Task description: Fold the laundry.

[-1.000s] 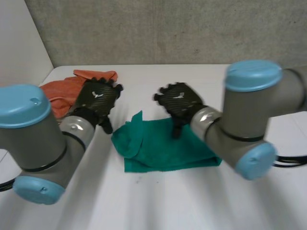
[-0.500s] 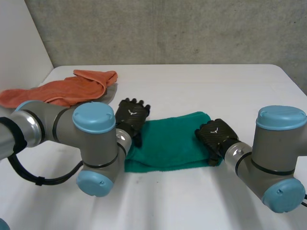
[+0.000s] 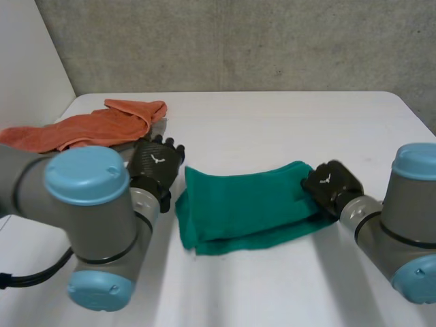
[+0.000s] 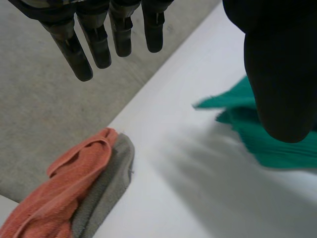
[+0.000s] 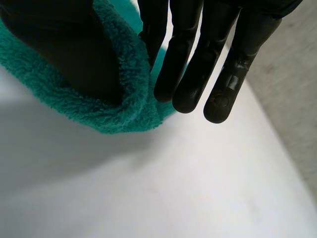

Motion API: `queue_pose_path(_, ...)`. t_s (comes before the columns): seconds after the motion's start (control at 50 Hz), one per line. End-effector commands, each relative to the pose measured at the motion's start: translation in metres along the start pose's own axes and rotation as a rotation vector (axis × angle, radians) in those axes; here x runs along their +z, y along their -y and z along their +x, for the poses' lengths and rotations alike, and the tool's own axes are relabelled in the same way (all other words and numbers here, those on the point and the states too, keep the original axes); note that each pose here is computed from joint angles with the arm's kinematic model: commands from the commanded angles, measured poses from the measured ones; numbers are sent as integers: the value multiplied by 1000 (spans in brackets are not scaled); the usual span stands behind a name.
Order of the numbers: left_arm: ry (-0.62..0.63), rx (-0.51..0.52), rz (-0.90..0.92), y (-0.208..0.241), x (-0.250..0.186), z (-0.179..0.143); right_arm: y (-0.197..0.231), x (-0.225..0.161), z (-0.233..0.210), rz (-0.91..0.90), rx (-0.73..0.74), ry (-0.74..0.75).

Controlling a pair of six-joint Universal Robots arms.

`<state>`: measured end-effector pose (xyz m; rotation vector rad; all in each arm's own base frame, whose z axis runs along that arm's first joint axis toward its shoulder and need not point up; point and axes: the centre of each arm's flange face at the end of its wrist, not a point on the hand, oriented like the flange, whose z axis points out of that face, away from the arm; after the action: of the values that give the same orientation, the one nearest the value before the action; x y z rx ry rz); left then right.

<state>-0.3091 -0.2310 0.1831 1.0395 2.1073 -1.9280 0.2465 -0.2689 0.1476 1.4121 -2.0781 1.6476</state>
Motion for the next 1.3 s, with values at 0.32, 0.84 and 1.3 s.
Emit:
queue_pose_path(0.32,112,-89,-7,-2,-9,-58,112,-39,-145,562,-394,390)
queue_pose_path(0.84,-221,-284,119,32,-9,35,70,10,-29,97,580,250)
queue_pose_path(1.3,-266,-225,-113,0,0,35,47,25,-33,13,428,145)
